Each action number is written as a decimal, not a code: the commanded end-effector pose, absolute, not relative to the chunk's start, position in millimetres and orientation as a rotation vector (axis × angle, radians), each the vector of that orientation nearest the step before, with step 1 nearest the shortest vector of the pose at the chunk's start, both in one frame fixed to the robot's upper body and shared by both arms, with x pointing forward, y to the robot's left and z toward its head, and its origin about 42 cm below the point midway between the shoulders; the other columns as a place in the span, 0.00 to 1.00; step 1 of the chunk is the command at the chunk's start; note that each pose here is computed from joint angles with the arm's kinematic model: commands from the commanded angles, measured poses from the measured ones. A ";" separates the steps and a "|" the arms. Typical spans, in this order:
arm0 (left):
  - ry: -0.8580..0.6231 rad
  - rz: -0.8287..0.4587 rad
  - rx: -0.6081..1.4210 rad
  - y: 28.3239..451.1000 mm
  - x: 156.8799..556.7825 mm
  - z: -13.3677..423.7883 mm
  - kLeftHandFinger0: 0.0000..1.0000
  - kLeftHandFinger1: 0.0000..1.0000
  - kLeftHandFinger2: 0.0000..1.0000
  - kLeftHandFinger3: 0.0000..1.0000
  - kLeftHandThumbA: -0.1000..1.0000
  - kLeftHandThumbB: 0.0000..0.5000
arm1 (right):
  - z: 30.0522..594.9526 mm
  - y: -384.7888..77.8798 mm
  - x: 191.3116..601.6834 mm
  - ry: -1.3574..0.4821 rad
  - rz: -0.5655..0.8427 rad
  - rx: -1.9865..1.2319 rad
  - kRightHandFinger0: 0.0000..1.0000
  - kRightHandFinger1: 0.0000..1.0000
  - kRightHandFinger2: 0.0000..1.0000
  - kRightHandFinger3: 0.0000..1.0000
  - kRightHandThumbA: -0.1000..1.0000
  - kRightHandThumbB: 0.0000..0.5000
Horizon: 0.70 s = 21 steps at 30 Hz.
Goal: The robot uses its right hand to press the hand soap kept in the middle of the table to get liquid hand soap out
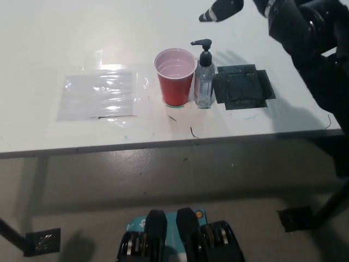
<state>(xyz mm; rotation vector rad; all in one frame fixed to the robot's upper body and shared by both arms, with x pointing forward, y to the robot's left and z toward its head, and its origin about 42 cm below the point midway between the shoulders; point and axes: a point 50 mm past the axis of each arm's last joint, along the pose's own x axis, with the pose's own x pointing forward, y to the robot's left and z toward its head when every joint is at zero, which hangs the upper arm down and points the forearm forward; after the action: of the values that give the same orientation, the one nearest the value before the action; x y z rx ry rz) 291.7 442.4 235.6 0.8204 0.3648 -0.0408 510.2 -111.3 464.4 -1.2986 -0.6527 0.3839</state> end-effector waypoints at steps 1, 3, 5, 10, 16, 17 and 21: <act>0.349 -0.018 0.833 446.1 286.4 248.7 1.00 1.00 1.00 0.86 1.00 0.16 | 509.8 -124.7 500.9 -0.716 0.320 -1.285 1.00 1.00 1.00 1.00 1.00 0.88; 0.352 -0.013 0.830 448.0 285.6 248.2 1.00 1.00 1.00 0.88 1.00 0.18 | 510.3 -132.7 499.0 -0.728 0.303 -1.279 1.00 1.00 1.00 1.00 1.00 0.86; 0.348 -0.018 0.827 447.5 285.1 248.5 1.00 1.00 1.00 0.89 1.00 0.15 | 507.2 -145.0 495.3 -0.734 0.282 -1.263 1.00 1.00 1.00 1.00 1.00 0.89; 0.347 -0.010 0.838 448.6 284.9 249.3 1.00 1.00 1.00 0.87 1.00 0.20 | 496.7 -177.1 478.5 -0.710 0.236 -1.211 1.00 1.00 1.00 1.00 1.00 0.86; 0.350 0.001 0.824 448.9 283.6 246.0 1.00 1.00 1.00 0.86 1.00 0.20 | 468.0 -211.6 448.5 -0.700 0.201 -1.130 1.00 1.00 1.00 1.00 1.00 0.97; 0.350 0.000 0.823 448.9 283.5 246.0 1.00 1.00 1.00 0.86 1.00 0.20 | 466.7 -212.7 447.2 -0.699 0.200 -1.127 1.00 1.00 1.00 1.00 1.00 0.97; 0.345 0.005 0.810 449.4 284.4 245.0 1.00 1.00 1.00 0.86 1.00 0.16 | 448.7 -225.7 435.6 -0.668 0.174 -1.088 1.00 1.00 1.00 1.00 1.00 1.00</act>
<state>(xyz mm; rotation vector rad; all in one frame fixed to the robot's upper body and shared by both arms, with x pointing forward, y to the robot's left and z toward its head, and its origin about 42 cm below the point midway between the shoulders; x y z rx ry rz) 285.4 444.8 231.1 0.8093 0.3777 -0.0364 449.9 -210.2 431.5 -1.1310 -0.6457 0.2247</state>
